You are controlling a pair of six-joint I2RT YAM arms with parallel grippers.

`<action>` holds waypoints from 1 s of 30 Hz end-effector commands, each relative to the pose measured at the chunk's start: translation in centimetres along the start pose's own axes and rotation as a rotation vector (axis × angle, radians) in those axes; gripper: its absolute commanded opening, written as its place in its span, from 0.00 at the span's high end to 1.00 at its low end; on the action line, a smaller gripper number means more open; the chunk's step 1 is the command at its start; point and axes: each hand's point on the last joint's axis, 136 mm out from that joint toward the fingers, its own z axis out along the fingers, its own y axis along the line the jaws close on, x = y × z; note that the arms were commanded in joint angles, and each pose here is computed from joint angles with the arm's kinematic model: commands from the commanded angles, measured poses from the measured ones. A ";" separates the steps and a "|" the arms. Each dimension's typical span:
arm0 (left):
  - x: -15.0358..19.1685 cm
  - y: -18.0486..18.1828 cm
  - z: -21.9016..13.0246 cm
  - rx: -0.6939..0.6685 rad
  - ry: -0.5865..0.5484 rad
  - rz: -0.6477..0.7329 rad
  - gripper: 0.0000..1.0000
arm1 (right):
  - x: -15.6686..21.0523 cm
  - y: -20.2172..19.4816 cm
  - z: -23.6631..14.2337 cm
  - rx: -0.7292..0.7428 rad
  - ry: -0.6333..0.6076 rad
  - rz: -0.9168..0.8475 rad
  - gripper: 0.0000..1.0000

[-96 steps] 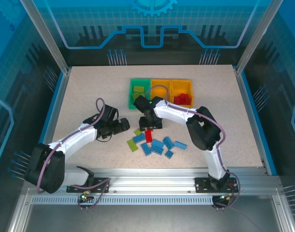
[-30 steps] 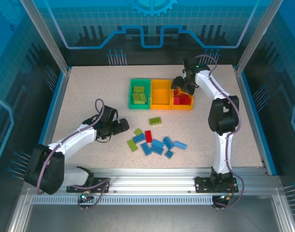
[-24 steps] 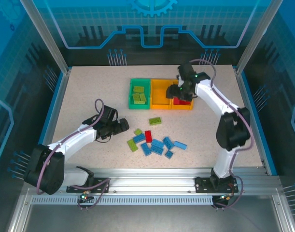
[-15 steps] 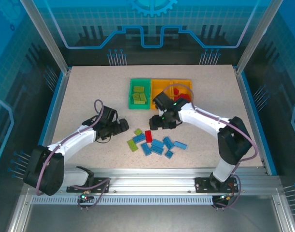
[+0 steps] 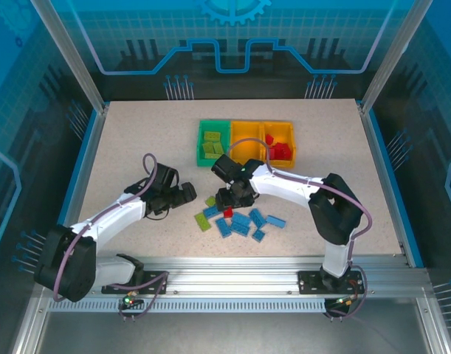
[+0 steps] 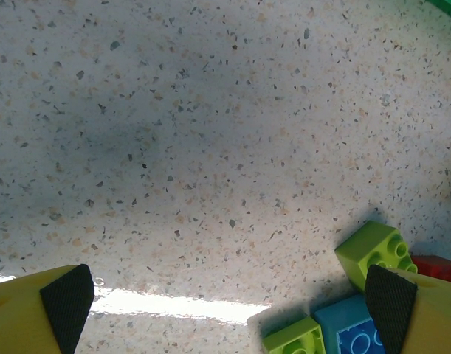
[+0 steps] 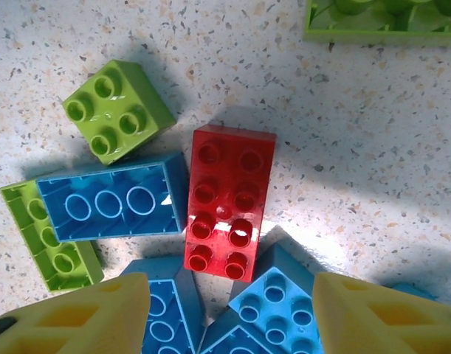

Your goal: Sort the legos into containers by color

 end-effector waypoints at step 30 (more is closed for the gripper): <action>0.1 0.7 -0.4 -0.007 -0.011 -0.023 0.01 | -0.6 -3.2 0.8 0.019 -0.004 0.038 0.48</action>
